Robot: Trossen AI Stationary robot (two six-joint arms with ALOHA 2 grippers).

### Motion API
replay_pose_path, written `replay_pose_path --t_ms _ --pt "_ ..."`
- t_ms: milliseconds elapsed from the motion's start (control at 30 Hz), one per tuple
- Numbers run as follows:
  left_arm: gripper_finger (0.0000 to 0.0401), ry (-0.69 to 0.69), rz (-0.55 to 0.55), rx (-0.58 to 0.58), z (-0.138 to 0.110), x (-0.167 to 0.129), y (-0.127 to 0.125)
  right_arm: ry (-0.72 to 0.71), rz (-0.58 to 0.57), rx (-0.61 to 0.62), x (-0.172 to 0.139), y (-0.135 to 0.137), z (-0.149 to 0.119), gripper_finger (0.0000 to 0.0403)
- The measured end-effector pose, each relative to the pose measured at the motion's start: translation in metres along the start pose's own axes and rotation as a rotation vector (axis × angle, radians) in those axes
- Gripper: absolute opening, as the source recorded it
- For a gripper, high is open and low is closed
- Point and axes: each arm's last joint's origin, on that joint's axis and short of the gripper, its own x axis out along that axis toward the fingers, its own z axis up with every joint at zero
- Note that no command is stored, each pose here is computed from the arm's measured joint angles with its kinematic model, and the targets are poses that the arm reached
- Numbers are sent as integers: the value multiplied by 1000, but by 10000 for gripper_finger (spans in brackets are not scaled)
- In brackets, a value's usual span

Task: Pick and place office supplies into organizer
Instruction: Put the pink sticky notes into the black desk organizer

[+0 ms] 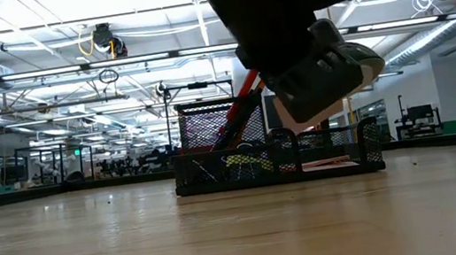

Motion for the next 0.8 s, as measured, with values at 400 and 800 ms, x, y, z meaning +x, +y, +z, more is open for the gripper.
replay_pose_path --t_ms 400,800 --pt "0 31 -62 -70 1 11 5 21 104 -34 0 4 0 6" --pt "0 86 -111 -14 -4 18 9 13 130 -36 -1 5 1 6"
